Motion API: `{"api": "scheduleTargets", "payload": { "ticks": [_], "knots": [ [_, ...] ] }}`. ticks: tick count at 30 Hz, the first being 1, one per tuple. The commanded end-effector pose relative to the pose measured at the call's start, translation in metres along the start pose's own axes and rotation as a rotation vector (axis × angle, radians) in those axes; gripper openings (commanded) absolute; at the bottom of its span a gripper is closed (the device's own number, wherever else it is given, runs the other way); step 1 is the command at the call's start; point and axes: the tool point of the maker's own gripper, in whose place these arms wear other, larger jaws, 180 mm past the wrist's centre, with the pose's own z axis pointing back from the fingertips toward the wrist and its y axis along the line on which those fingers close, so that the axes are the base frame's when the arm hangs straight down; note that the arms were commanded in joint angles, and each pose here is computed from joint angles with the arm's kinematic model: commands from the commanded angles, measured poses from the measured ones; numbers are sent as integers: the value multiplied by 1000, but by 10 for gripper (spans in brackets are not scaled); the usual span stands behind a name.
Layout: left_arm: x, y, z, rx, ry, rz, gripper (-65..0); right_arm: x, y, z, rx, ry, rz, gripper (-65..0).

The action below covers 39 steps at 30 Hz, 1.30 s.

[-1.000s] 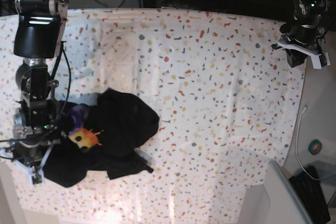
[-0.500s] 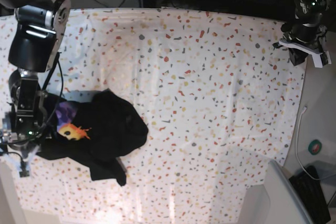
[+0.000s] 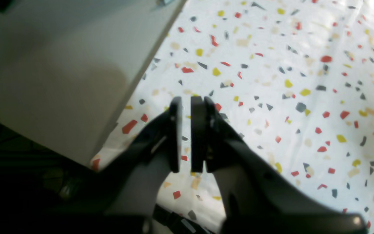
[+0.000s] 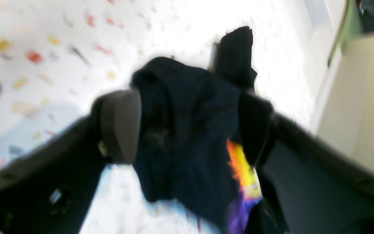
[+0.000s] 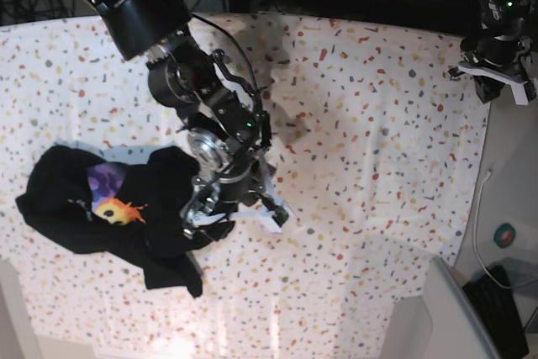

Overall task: Layout the t-shirt on the table in an organized manner, then fold the t-shirt properly
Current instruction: 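Regrasp the shirt body with the right gripper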

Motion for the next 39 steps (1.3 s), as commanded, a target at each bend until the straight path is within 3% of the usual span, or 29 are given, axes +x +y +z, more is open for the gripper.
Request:
{"api": "scheduleTargets", "payload": {
  "ticks": [1, 5, 11, 18, 22, 24, 26, 31, 35, 39],
  "knots": [
    [14, 3, 2, 4, -45, -12, -601, 22, -11, -5, -33, -43, 0, -206],
    [9, 5, 4, 7, -32, -15, -601, 28, -7, -33, 24, -52, -45, -206],
    [8, 6, 4, 8, -29, -16, -601, 2, -22, -71, 27, 45, -136, -206],
    [8, 5, 3, 8, -31, -14, -601, -24, -4, -79, 83, 107, -165, -212],
    [9, 4, 3, 6, -31, -13, -601, -26, 1, -78, 91, 100, -166, -338],
    [10, 4, 2, 5, -33, -12, -601, -29, 5, -78, 98, 101, -172, -467],
    [10, 4, 2, 5, -33, -12, -601, -31, 9, -77, 102, 104, -173, -645],
    [10, 5, 2, 7, -36, -13, -601, -10, 17, -60, 107, 34, -205, -650],
    [12, 6, 2, 9, -39, -17, -602, 27, 0, -17, 79, -54, -299, -650],
    [12, 6, 2, 9, -41, -16, -606, 46, -17, 31, 50, -140, -273, -650]
  ]
}}
